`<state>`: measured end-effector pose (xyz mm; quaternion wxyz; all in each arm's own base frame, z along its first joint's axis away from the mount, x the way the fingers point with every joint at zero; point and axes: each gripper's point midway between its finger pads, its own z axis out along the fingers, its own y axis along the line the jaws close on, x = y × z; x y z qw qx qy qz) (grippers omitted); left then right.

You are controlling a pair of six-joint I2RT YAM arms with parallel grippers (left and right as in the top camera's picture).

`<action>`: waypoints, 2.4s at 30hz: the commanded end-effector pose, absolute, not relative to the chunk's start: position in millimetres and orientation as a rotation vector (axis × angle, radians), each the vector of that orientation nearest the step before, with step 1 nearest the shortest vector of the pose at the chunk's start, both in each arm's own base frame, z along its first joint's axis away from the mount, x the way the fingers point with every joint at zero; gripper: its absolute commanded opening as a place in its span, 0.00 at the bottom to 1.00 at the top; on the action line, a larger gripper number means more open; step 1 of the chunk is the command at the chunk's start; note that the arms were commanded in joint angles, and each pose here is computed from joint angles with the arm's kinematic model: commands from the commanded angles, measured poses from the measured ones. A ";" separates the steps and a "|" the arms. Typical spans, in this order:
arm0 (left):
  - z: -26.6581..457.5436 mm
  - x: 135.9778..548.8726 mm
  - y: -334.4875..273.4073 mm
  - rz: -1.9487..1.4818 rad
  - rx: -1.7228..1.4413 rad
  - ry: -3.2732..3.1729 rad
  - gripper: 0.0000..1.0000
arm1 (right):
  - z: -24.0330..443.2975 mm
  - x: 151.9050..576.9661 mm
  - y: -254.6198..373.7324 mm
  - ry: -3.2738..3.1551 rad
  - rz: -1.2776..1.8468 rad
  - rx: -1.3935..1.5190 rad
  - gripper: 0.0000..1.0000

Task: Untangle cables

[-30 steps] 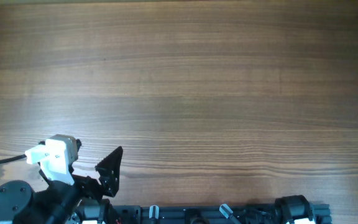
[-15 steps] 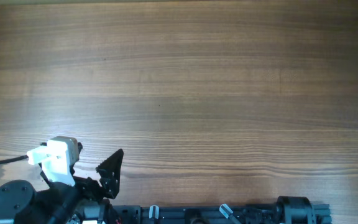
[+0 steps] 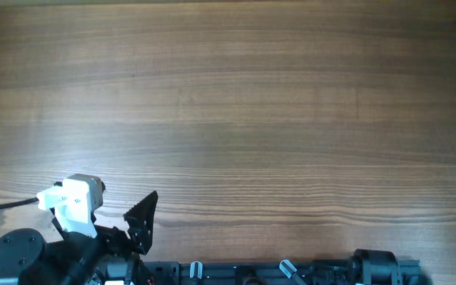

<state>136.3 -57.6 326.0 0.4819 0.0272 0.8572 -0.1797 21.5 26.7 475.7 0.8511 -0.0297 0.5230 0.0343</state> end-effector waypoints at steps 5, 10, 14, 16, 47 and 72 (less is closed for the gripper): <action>326.5 134.7 -56.2 -0.415 0.084 2.082 1.00 | 434.4 128.8 40.2 0.979 0.177 -0.178 1.00; 322.8 132.4 -56.2 -0.418 0.080 2.101 1.00 | 376.8 171.0 31.9 0.911 0.385 -0.055 1.00; 322.1 132.1 -56.2 -0.418 0.079 2.104 1.00 | 333.1 187.5 27.3 0.911 0.430 -0.012 1.00; 322.1 132.0 -56.2 -0.418 0.078 2.104 1.00 | 317.4 196.7 29.5 0.971 0.456 -0.005 1.00; 322.8 132.5 -56.2 -0.418 0.079 2.100 1.00 | 180.2 244.2 19.9 1.555 0.432 0.181 1.00; 294.7 46.2 -53.5 -0.493 -0.094 1.899 1.00 | 180.1 244.3 19.9 1.555 0.432 0.181 1.00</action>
